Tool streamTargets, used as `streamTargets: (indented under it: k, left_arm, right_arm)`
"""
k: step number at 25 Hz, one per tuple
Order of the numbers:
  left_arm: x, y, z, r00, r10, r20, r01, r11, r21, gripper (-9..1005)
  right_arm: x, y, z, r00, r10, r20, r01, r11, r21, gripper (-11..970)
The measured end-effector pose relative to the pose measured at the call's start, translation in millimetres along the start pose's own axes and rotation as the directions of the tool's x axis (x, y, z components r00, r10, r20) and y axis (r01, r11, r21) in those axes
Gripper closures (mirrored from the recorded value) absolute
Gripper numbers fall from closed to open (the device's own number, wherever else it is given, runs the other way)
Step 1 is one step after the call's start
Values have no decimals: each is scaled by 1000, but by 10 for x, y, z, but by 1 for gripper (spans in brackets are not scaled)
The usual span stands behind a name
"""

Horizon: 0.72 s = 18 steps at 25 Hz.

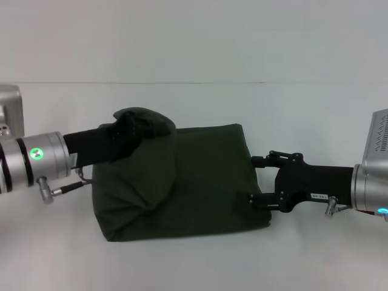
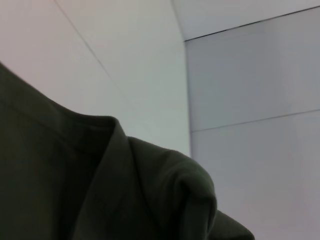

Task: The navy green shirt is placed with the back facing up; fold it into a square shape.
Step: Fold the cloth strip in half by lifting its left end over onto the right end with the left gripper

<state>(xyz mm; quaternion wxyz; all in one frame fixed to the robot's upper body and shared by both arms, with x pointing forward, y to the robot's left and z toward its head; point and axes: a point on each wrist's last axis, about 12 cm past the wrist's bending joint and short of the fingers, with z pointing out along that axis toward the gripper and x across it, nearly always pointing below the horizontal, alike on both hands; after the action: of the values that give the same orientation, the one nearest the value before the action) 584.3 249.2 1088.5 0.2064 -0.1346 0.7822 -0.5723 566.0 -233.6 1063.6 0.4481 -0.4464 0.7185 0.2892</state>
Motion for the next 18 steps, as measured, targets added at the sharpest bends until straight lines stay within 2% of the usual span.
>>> streamTargets:
  k: [8,12,18]
  left_arm:
    - [129,56,62,999,-12,48,8,998,64,930]
    - [176,79,109,998,-7,56,3,998,65,929]
    - [259,85,203,997,49,63,-54,994,91,840]
  right_arm:
    - [19,1,4,1000,6,-5,-6,1000,5,76]
    - [18,2,9,1000,7,-6,-7,1000,3,76]
    - [28,6,4,1000,12,-6,-12,1000,5,76]
